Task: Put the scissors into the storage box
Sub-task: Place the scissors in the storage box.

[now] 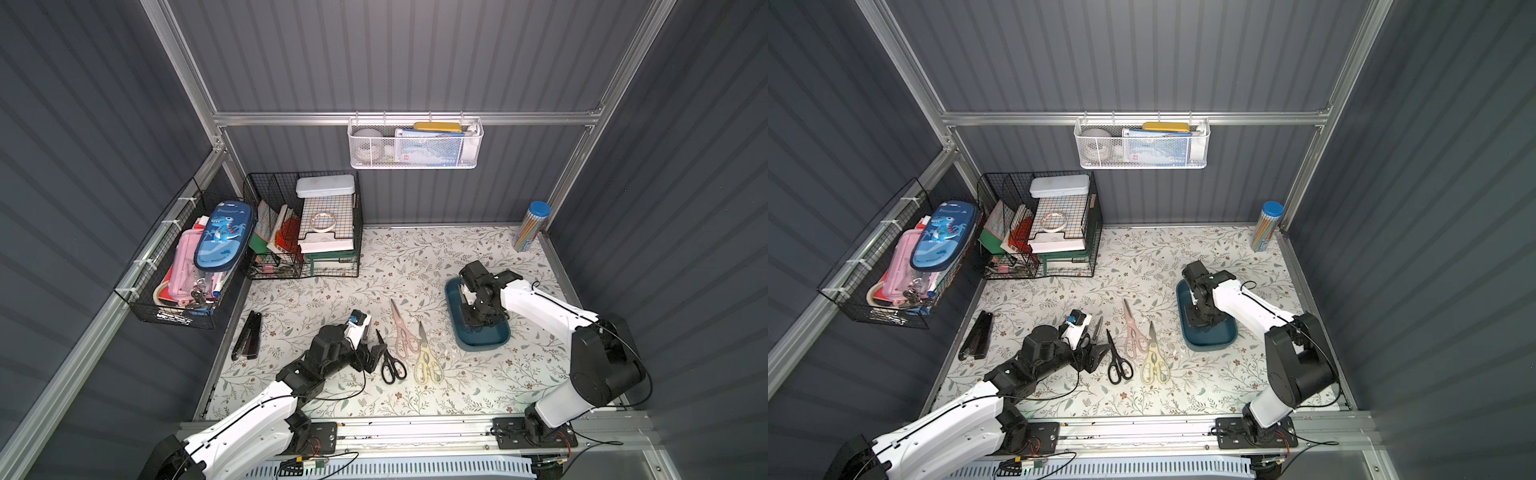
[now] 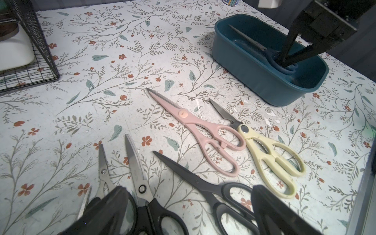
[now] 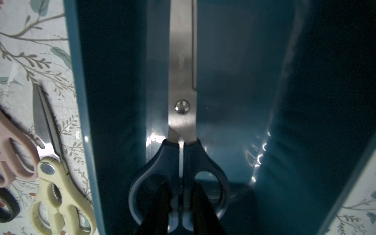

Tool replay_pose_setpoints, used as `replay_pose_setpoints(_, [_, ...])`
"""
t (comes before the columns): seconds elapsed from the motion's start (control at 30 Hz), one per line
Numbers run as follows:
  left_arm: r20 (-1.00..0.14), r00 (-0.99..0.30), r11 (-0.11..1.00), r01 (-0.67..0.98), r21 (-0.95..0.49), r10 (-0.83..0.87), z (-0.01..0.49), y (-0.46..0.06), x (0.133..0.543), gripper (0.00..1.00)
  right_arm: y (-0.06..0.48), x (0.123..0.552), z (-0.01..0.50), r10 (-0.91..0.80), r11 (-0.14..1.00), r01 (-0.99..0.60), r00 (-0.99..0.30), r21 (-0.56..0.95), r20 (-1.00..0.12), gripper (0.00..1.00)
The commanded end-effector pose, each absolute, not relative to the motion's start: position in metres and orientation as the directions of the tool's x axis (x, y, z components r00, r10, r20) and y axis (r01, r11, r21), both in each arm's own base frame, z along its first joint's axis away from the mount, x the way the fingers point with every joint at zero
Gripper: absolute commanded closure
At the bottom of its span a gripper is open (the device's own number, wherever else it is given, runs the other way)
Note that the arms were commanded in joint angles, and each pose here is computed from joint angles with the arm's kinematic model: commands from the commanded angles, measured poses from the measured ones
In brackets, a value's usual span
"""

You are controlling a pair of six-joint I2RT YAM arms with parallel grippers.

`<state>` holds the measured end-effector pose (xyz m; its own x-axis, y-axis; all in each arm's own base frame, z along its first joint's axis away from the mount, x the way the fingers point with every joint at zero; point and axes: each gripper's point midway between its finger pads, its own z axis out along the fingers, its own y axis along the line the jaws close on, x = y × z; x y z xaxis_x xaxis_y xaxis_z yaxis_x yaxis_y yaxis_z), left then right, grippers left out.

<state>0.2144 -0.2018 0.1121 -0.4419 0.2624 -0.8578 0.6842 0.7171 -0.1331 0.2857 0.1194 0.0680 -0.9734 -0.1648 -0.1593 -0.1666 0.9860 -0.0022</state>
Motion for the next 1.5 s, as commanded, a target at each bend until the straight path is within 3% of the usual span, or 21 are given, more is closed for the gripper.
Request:
replay_pose_setpoints(0.0, [-0.858, -0.444, 0.718, 0.683, -0.138, 0.257, 0.117, -0.204, 0.216, 0.01, 0.126, 0.288, 0.059, -0.212, 0.977, -0.213, -0.965, -0.008, -0.153, 0.91])
replay_pose_setpoints(0.27, [-0.858, -0.445, 0.715, 0.685, -0.142, 0.256, 0.119, -0.205, 0.215, 0.01, 0.160, 0.283, 0.035, -0.266, 0.964, -0.267, -0.956, -0.006, -0.122, 0.92])
replay_pose_setpoints(0.67, [-0.859, -0.444, 0.712, 0.687, -0.146, 0.254, 0.119, -0.205, 0.214, 0.01, 0.178, 0.282, 0.026, -0.086, 0.996, -0.088, -0.990, 0.012, -0.113, 0.91])
replay_pose_setpoints(0.97, [-0.860, -0.445, 0.718, 0.681, -0.144, 0.250, 0.120, -0.204, 0.215, 0.01, 0.171, 0.293, 0.048, -0.138, 0.989, -0.128, -0.977, -0.067, -0.165, 0.59])
replay_pose_setpoints(1.17, [-0.873, -0.436, 0.757, 0.640, -0.131, 0.218, 0.125, -0.192, 0.216, 0.01, 0.171, 0.297, 0.101, -0.187, 0.980, -0.162, -0.946, -0.115, -0.264, 0.57])
replay_pose_setpoints(1.3, [-0.874, -0.448, 0.763, 0.627, -0.155, 0.190, 0.126, -0.188, 0.212, 0.01, 0.198, 0.281, 0.132, -0.203, 0.977, -0.214, -0.918, -0.006, -0.341, 0.55])
replay_pose_setpoints(1.47, [-0.877, -0.445, 0.766, 0.623, -0.159, 0.181, 0.127, -0.187, 0.212, 0.01, 0.251, 0.233, 0.134, -0.292, 0.930, -0.348, -0.893, 0.114, -0.343, 0.51])
